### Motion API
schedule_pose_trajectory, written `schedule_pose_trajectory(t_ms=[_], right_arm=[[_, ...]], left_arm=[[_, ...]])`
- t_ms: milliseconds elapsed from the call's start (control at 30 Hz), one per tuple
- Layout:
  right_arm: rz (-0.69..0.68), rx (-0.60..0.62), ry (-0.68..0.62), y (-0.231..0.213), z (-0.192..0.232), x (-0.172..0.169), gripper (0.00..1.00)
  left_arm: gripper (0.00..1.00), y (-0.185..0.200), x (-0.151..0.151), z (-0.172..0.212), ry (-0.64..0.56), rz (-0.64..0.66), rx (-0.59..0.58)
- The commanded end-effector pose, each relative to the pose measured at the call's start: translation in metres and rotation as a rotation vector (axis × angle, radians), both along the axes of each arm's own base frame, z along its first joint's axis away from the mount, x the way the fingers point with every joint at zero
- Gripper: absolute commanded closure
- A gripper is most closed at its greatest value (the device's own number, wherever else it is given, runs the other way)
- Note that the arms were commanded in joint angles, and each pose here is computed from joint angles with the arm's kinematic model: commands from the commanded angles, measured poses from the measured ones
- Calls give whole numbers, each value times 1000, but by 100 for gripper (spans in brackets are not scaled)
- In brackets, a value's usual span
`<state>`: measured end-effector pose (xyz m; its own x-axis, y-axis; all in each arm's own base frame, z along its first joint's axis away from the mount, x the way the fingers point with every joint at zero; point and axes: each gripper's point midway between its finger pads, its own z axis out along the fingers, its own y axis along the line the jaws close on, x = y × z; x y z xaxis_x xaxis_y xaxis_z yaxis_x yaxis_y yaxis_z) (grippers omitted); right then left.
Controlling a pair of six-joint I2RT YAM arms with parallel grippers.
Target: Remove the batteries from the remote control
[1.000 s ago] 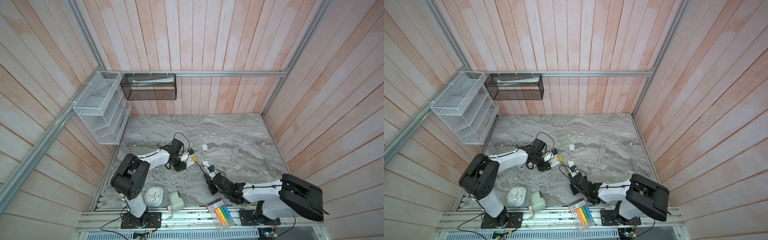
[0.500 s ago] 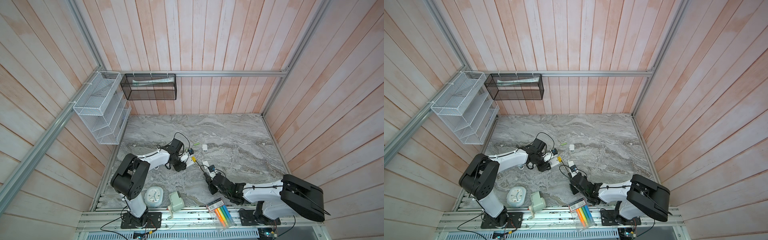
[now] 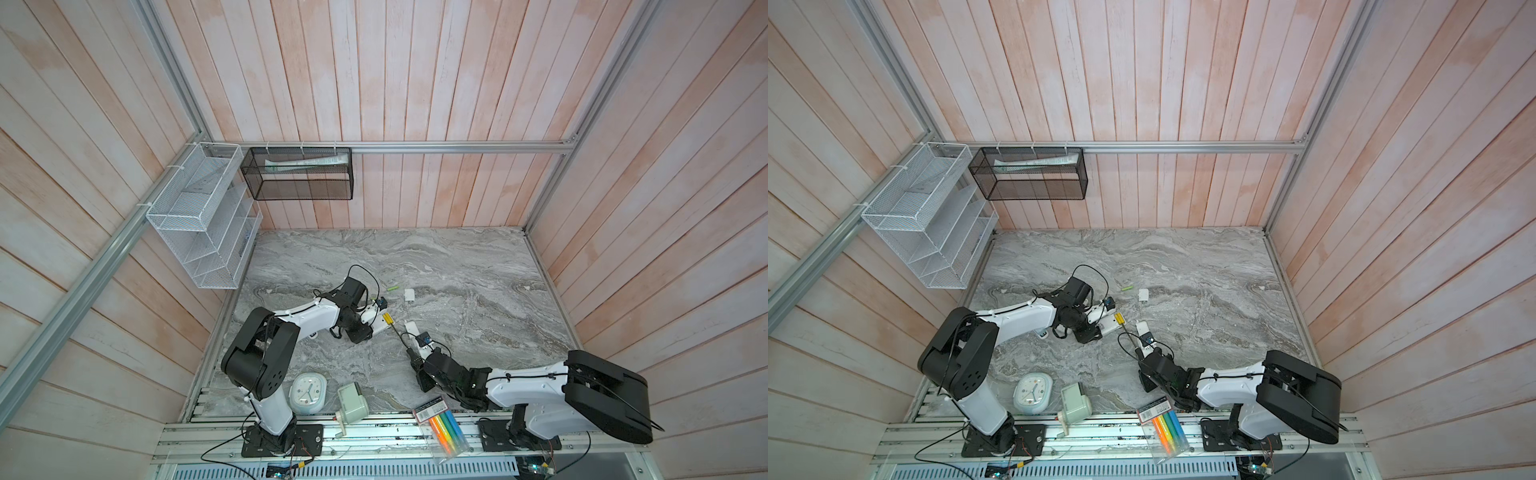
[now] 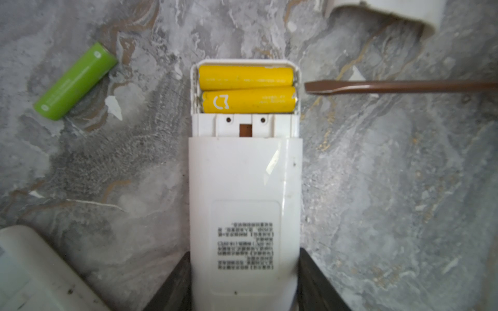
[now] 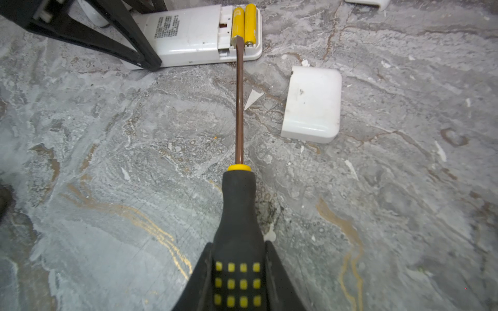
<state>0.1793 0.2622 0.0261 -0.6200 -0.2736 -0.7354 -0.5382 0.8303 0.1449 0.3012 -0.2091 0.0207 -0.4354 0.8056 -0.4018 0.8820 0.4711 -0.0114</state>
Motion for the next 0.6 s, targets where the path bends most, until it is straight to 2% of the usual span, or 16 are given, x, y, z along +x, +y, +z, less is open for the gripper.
schedule_pose_trajectory(t_ms=[0,567], right_arm=[[-25,-7,-13,-4,0,2,100],[2,2,-30,12,4,7,100]], left_arm=[[50,12,-26,-15,119,-4,41],[51,12,-28,-15,127,-8,41]])
